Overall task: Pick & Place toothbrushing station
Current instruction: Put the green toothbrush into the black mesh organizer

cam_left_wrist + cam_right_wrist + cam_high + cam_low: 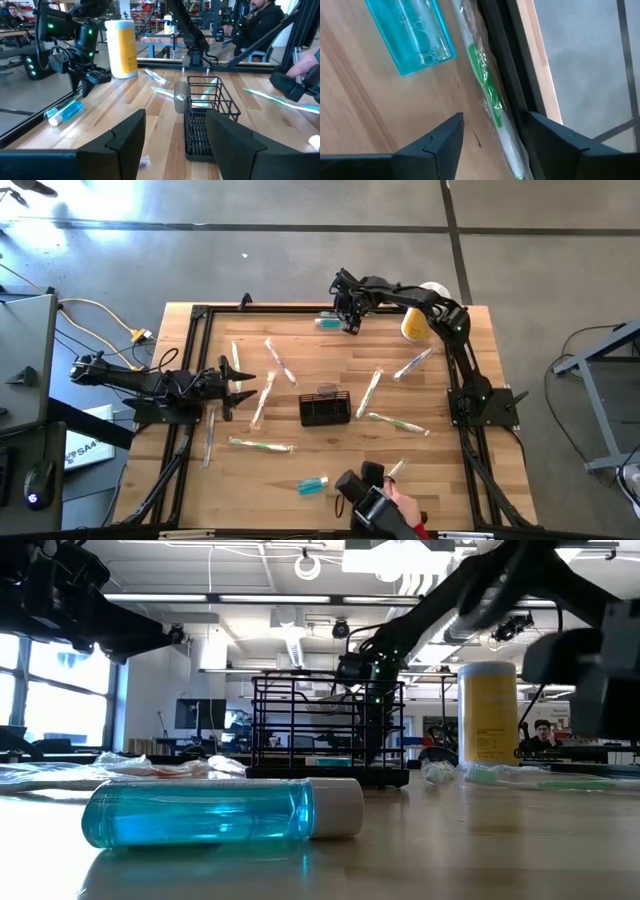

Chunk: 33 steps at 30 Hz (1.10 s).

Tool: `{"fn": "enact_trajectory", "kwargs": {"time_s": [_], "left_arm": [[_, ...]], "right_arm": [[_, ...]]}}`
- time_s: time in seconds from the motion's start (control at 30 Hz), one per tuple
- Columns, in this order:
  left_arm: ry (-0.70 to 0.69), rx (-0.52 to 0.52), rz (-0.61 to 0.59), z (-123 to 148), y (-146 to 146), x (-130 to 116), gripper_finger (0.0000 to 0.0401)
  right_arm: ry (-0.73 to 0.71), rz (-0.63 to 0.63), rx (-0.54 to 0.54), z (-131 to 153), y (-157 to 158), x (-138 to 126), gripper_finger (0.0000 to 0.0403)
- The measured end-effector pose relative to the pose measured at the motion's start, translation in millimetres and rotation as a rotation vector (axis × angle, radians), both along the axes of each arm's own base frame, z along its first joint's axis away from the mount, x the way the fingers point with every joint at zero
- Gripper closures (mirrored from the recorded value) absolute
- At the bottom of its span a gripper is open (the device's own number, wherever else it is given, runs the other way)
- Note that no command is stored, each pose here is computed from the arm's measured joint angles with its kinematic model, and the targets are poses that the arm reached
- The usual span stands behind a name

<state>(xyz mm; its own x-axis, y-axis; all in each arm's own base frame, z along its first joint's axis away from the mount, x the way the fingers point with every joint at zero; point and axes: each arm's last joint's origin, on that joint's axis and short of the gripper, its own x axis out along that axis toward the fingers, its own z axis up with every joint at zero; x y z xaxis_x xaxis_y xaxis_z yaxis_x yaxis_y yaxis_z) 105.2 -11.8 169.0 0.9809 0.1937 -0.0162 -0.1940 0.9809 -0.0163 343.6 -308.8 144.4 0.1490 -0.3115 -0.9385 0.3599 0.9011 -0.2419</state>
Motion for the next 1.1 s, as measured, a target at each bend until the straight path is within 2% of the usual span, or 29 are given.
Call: {"fn": "enact_trajectory", "kwargs": {"time_s": [0.37,0.43,0.57,0.97,1.1], "left_arm": [[0.001,0.000,0.002,0,0,0,0.0198],[0.001,-0.001,0.002,0,0,0,0.0198],[0.000,-0.007,0.002,0,0,0,0.0198],[-0.005,-0.034,0.003,0,0,0,0.0198],[-0.002,-0.035,0.003,0,0,0,0.0198]], "right_arm": [[0.013,-0.034,0.159,-7,0,-13,0.0189],[0.051,-0.050,0.238,-11,7,-18,0.0189],[0.040,-0.042,0.279,-12,12,-14,0.0190],[0.073,-0.052,0.256,-12,19,-10,0.0190],[0.113,-0.084,0.169,-10,18,-9,0.0190]]}}
